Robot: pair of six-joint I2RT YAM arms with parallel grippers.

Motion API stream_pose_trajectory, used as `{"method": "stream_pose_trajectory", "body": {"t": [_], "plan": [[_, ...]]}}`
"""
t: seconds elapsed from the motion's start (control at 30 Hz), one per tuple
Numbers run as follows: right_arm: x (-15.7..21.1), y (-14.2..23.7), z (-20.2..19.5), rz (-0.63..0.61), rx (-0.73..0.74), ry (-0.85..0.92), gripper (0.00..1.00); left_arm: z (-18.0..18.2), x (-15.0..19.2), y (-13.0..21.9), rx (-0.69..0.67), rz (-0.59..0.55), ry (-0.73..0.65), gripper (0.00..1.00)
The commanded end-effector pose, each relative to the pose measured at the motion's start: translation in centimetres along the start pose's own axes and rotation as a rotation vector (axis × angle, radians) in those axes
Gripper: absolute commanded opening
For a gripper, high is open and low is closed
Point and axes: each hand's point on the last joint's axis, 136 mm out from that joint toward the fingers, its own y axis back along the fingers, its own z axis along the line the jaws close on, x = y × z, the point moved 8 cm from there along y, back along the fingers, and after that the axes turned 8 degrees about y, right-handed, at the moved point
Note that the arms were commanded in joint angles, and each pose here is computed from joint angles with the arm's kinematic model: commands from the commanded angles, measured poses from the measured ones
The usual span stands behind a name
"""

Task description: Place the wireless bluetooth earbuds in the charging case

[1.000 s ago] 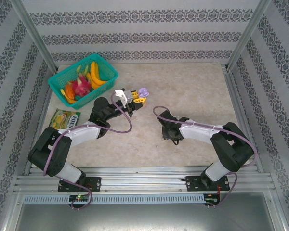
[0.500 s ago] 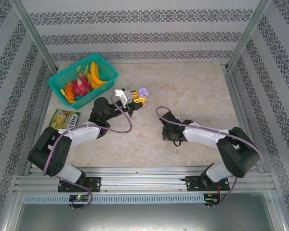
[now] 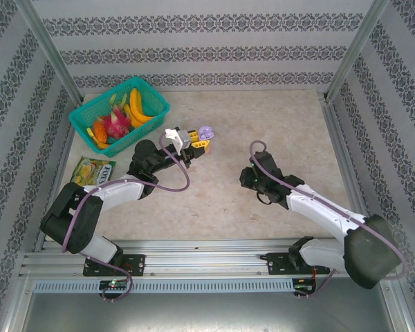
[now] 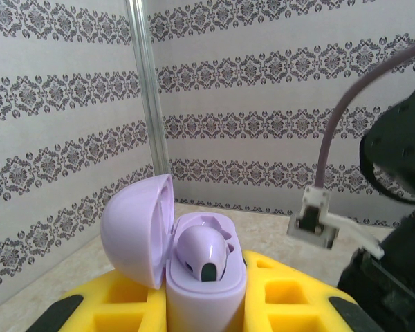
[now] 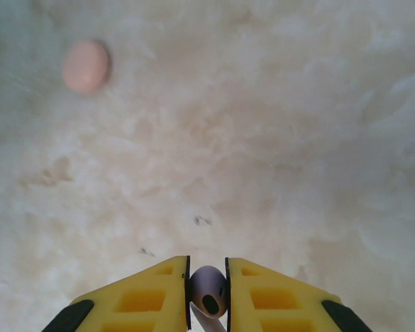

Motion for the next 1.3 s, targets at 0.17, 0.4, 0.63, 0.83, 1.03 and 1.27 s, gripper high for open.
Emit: {"method": "stream_pose_trajectory", "body": {"t": [0.17, 0.4, 0.63, 0.83, 1.03, 1.27], "plan": [[-5.7, 4.7, 1.6, -0.233, -0.215, -0.061, 0.18, -0.8, -0.6, -0.2, 0.034, -0.006, -0.023, 0.00], [-11.3, 9.5, 4.2, -0.418, -0.385, -0.010, 0.18, -0.8, -0.6, -0.5, 0.054, 0.002, -0.015, 0.00], [-14.9, 13.2, 7.3, -0.532, -0.574, 0.074, 0.18, -0.8, -1.1, -1.2, 0.106, -0.009, -0.002, 0.00], [-16.2, 14.4, 9.4, -0.575, -0.751, 0.149, 0.18, -0.7, -1.9, -2.0, 0.145, -0.037, 0.011, 0.00], [-16.4, 14.0, 10.2, -0.603, -0.877, 0.168, 0.18, -0.4, -3.1, -2.6, 0.154, -0.085, 0.034, 0.00], [-16.3, 13.3, 10.4, -0.612, -0.937, 0.165, 0.18, -0.2, -4.2, -3.3, 0.149, -0.127, 0.046, 0.00]]}}
